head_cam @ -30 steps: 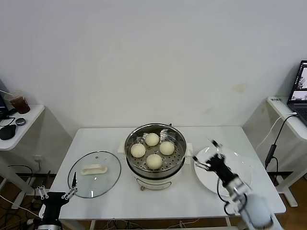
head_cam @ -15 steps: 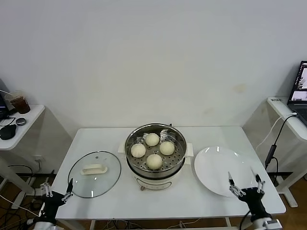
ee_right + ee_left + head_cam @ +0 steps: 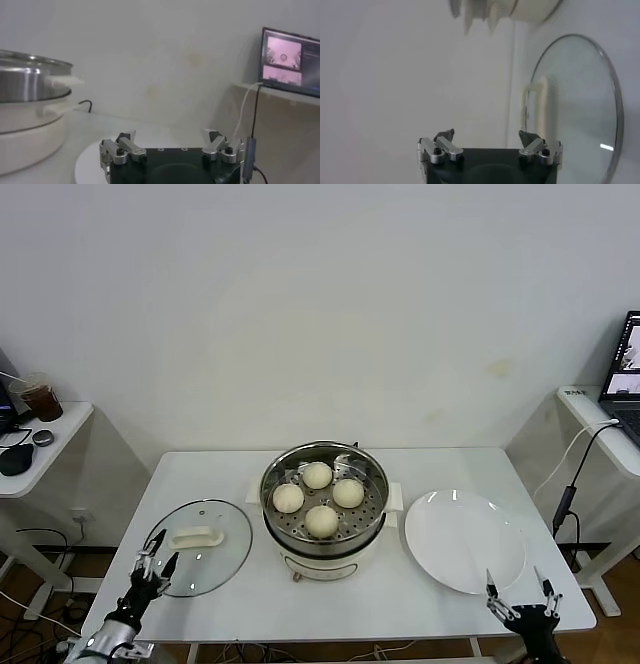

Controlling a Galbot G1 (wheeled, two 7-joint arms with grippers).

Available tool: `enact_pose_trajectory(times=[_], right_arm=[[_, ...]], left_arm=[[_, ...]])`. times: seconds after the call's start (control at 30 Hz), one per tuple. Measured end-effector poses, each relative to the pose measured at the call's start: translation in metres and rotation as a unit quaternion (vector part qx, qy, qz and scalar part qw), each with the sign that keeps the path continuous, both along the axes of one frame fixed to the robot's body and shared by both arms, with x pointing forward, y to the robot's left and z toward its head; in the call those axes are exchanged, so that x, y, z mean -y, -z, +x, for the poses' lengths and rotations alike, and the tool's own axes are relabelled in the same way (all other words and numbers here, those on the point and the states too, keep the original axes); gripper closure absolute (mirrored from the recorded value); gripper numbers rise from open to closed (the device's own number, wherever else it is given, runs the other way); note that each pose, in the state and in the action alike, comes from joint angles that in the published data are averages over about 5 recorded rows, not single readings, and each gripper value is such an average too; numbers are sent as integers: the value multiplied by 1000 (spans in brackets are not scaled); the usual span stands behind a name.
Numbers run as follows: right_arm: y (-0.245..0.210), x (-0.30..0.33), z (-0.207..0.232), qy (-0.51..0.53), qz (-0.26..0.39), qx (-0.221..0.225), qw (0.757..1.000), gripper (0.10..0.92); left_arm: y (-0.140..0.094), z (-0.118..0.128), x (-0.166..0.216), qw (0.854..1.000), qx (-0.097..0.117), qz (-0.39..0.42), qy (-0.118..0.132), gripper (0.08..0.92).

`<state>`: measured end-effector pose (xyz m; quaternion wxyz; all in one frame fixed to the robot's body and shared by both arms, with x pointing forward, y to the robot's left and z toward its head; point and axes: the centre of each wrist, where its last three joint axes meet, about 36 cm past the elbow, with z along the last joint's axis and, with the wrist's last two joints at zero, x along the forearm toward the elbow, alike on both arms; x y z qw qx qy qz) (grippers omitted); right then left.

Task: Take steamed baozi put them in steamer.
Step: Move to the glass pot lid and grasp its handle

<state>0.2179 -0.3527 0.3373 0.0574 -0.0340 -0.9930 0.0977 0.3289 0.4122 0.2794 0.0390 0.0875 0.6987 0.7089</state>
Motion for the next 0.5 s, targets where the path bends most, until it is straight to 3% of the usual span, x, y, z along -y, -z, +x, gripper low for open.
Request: enact_pose_trajectory(times=[0.5], right_arm=[[4,-8,-7,-2,3,-18,1000,200]], left_arm=[[15,56,3,998,-10,47,31,177]])
